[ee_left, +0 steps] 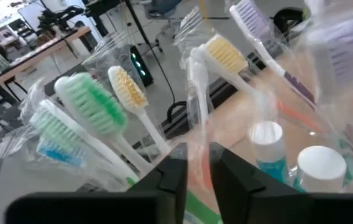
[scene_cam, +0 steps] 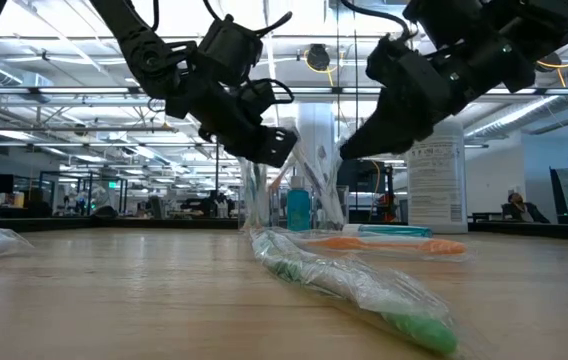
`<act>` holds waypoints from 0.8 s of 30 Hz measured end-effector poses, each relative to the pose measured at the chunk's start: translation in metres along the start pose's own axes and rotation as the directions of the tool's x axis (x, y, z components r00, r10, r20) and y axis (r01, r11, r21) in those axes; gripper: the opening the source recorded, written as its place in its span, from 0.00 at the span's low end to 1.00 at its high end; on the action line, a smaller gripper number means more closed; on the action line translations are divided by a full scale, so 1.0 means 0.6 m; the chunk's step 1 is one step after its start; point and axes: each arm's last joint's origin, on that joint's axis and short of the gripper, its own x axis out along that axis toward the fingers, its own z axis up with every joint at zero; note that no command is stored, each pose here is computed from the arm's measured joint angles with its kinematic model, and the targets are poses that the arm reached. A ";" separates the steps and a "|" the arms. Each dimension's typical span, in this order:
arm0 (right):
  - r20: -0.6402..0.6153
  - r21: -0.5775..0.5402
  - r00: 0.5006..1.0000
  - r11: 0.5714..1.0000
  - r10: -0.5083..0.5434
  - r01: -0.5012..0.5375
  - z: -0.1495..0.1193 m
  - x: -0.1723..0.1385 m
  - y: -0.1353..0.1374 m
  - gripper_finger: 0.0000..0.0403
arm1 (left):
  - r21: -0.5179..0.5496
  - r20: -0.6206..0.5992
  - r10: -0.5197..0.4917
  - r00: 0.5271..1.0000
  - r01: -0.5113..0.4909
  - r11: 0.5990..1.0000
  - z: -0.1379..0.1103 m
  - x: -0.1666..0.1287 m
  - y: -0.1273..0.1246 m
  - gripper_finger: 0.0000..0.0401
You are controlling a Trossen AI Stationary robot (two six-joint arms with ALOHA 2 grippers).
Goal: Pick & Place toothbrushing station
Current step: Put the green toothbrush into the transparent organizer, then put the blue mouthwash into the transparent organizer
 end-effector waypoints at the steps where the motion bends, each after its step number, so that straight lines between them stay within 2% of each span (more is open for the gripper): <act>1: -0.018 -0.021 1.000 1.000 -0.002 0.001 -0.003 0.000 0.000 0.23 | 0.003 0.000 -0.003 1.000 0.003 1.000 0.000 0.000 0.000 0.21; 6: -0.019 -0.112 1.000 0.994 0.000 -0.002 -0.004 0.000 0.001 0.23 | 0.005 0.003 -0.069 0.998 0.069 0.998 0.000 -0.008 -0.010 0.35; 13: 0.009 -0.115 1.000 0.993 0.006 -0.005 0.001 0.000 0.002 0.25 | 0.042 -0.020 -0.105 0.994 0.105 0.994 0.034 -0.058 0.009 0.50; 19: -0.002 -0.113 1.000 0.994 0.002 -0.002 -0.005 0.008 0.002 0.35 | 0.048 -0.032 -0.141 0.989 0.143 0.989 0.077 -0.115 0.062 0.53; 24: -0.022 -0.073 1.000 0.997 0.000 -0.001 -0.018 0.024 0.002 0.46 | -0.020 -0.013 -0.187 0.982 0.187 0.982 0.103 -0.151 0.102 0.53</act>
